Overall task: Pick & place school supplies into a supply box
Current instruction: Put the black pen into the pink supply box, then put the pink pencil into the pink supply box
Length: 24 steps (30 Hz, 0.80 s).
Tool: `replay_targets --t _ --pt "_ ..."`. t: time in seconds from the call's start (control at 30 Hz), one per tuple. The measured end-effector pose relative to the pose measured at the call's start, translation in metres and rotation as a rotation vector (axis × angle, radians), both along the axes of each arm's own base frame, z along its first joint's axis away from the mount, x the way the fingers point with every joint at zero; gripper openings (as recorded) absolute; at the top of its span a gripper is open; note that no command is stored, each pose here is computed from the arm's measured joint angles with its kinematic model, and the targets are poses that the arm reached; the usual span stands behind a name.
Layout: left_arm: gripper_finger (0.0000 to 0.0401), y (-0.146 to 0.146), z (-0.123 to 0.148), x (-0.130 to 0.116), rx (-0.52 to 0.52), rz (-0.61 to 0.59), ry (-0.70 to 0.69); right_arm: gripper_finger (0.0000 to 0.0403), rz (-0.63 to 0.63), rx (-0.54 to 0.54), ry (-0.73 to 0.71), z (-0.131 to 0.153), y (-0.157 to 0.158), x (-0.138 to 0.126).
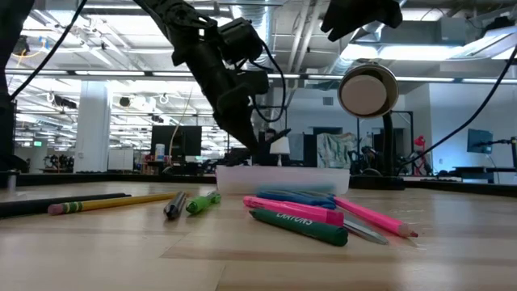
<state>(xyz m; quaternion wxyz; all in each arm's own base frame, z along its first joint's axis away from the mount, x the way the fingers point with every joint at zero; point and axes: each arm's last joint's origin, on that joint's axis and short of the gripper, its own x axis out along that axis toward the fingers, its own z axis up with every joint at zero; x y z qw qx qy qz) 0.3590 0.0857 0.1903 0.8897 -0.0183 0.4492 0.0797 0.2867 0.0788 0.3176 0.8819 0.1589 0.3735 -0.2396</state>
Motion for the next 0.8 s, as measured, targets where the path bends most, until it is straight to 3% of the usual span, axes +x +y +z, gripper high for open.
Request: replay_targets --t 0.33,0.47,0.6,0.8 --pt "0.0107 0.001 0.002 0.001 0.018 0.007 -0.013 0.0101 -0.001 0.0 0.001 0.0 0.0 0.0" --pt "0.0135 -0.001 0.004 -0.001 -0.042 0.018 -0.02 0.0101 -0.012 0.012 -0.003 0.0 0.0 0.0" --pt "0.0143 -0.007 0.016 -0.006 -0.131 -0.01 -0.046 0.0101 -0.049 0.078 0.007 -0.002 0.002 -0.002" --pt "0.0136 -0.028 0.051 -0.024 -0.159 -0.078 -0.07 0.0101 -0.118 0.218 0.072 -0.017 0.01 0.003"
